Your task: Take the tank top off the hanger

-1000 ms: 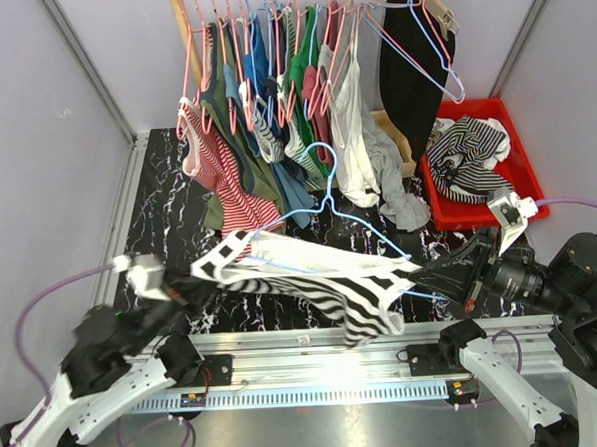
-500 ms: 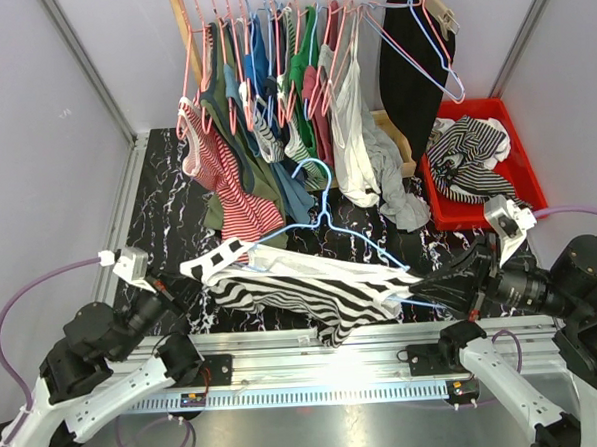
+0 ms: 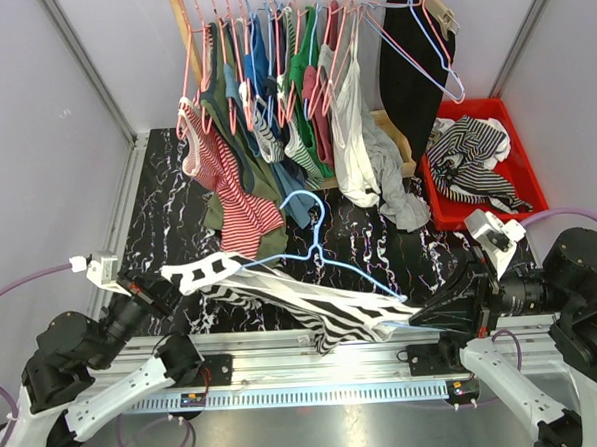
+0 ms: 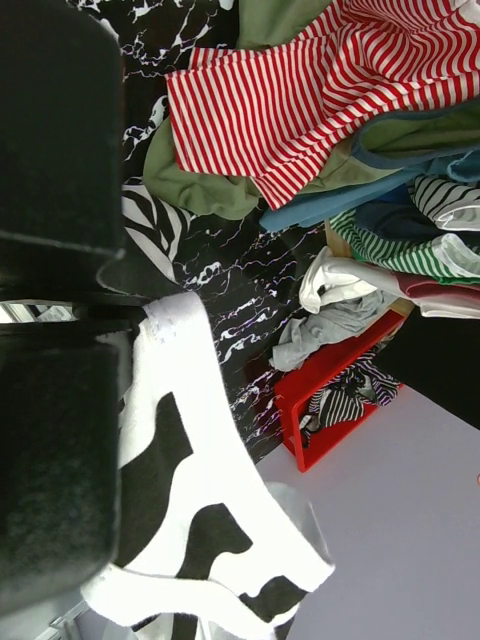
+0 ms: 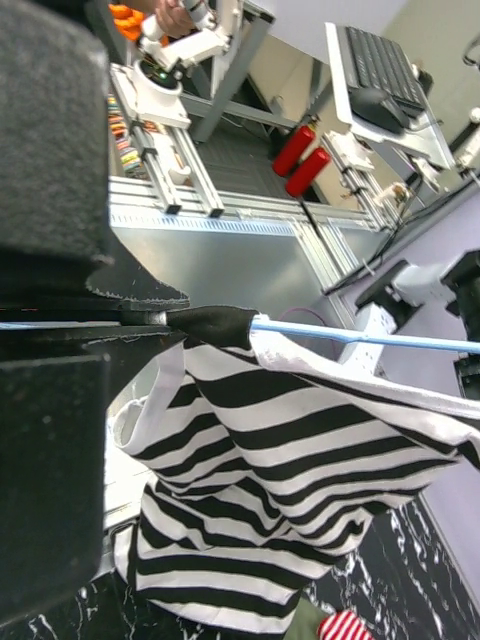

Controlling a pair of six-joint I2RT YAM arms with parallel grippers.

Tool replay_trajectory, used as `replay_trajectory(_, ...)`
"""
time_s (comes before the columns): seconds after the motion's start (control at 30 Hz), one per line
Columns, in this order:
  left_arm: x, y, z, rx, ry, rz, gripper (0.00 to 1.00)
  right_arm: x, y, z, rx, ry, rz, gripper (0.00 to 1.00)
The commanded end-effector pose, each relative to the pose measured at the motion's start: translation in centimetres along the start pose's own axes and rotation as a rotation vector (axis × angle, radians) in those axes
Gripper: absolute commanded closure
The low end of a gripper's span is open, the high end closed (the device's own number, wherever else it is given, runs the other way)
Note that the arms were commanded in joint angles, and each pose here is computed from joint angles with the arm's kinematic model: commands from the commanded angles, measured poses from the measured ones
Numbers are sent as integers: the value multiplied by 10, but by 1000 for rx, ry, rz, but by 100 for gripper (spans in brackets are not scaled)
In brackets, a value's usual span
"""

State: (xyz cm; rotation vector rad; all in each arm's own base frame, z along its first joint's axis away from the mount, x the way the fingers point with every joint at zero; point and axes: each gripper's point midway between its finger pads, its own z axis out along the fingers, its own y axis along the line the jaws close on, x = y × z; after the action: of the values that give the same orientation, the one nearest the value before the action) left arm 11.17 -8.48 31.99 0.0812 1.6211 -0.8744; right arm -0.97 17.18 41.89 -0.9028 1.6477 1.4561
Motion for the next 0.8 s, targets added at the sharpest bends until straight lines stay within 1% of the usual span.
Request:
replay_trajectory(0.0,-27,39,-11,-217,-110,12,98,16,61,-19,-280,60,-102,100)
replay_trajectory(0.13,-24,23,1,-168,-73,11,86,18,59,-18,-287,69,-86,100)
replay_trajectory(0.17,-27,13,5,-123,-74,5,76,17,51,-15,-245,64,-57,100)
replay_trajectory(0.2,-28,7,6,-96,-73,4,70,17,46,-13,-224,63,-49,100)
replay_trajectory(0.23,-29,1,9,-75,-65,9,66,15,40,-11,-202,61,-53,100)
replay_trajectory(0.27,-30,-12,10,-13,-57,9,60,14,31,-9,-139,48,-45,100)
replay_trajectory(0.3,-26,-17,14,7,-36,21,58,12,26,-9,-115,44,-50,100)
replay_trajectory(0.37,-21,-27,15,55,3,45,57,9,20,-8,-80,39,-59,100)
replay_trajectory(0.4,-16,-28,18,60,28,64,61,7,20,-8,-76,37,-65,100)
replay_trajectory(0.43,-13,-28,19,61,43,73,62,6,19,-7,-68,36,-70,100)
replay_trajectory(0.5,-2,-23,20,33,88,87,64,-2,12,-9,4,9,-89,100)
replay_trajectory(0.53,-1,-19,20,15,89,77,63,-4,8,-9,24,8,-94,100)
replay_trajectory(0.57,-2,-17,20,4,79,71,57,-4,7,-9,38,11,-88,100)
replay_trajectory(0.6,-6,-20,16,32,58,71,47,-4,4,-9,44,18,-81,100)
replay_trajectory(0.63,-5,-23,15,58,55,71,35,-5,-2,-6,59,26,-64,100)
replay_trajectory(0.67,-2,-36,13,130,76,75,30,-5,-13,-6,111,24,-49,100)
replay_trajectory(0.7,5,-43,16,165,117,106,27,-5,-19,-5,134,27,-45,100)
replay_trajectory(0.73,9,-52,16,209,152,123,15,-5,-27,-3,154,35,-30,100)
replay_trajectory(0.77,21,-65,13,289,220,140,9,-5,-36,-1,186,34,-24,100)
